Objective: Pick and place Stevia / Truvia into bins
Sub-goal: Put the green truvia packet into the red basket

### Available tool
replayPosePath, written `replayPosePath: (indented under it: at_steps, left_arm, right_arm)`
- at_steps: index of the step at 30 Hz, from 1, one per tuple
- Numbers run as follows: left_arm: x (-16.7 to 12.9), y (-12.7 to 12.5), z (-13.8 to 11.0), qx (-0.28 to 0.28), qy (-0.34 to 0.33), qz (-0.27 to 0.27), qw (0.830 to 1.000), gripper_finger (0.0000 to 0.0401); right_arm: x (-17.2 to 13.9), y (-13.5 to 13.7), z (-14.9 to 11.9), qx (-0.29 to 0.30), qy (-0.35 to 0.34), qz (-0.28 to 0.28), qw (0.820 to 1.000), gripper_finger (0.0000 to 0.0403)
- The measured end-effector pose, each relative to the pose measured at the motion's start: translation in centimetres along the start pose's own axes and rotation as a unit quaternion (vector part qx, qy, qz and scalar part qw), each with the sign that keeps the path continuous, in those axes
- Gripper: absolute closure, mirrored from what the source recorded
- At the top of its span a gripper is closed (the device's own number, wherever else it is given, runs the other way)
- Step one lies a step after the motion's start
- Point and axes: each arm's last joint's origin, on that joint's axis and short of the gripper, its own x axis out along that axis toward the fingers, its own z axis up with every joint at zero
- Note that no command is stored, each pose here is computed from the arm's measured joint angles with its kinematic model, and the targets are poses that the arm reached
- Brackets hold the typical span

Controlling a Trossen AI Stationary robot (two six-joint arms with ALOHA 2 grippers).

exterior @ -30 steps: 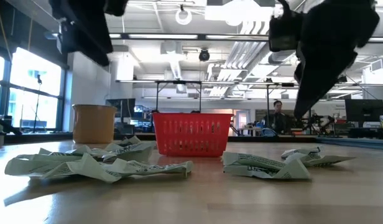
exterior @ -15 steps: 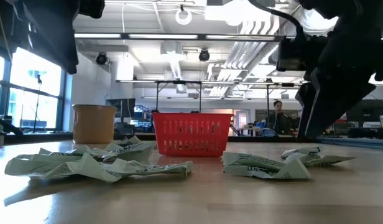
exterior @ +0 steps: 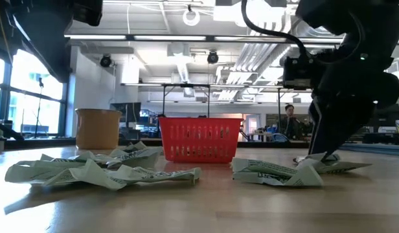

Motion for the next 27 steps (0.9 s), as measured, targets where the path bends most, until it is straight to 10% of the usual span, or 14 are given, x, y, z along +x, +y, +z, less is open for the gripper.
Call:
replayPosePath:
  at_steps: [27]
  left_arm:
    - [0.0, -0.5, 0.3, -0.014, -0.014, -0.024, 1.0, 0.0217]
  right_arm:
    - [-0.2, -0.2, 2.8, 0.101, 0.027, 0.066, 0.992, 0.0391]
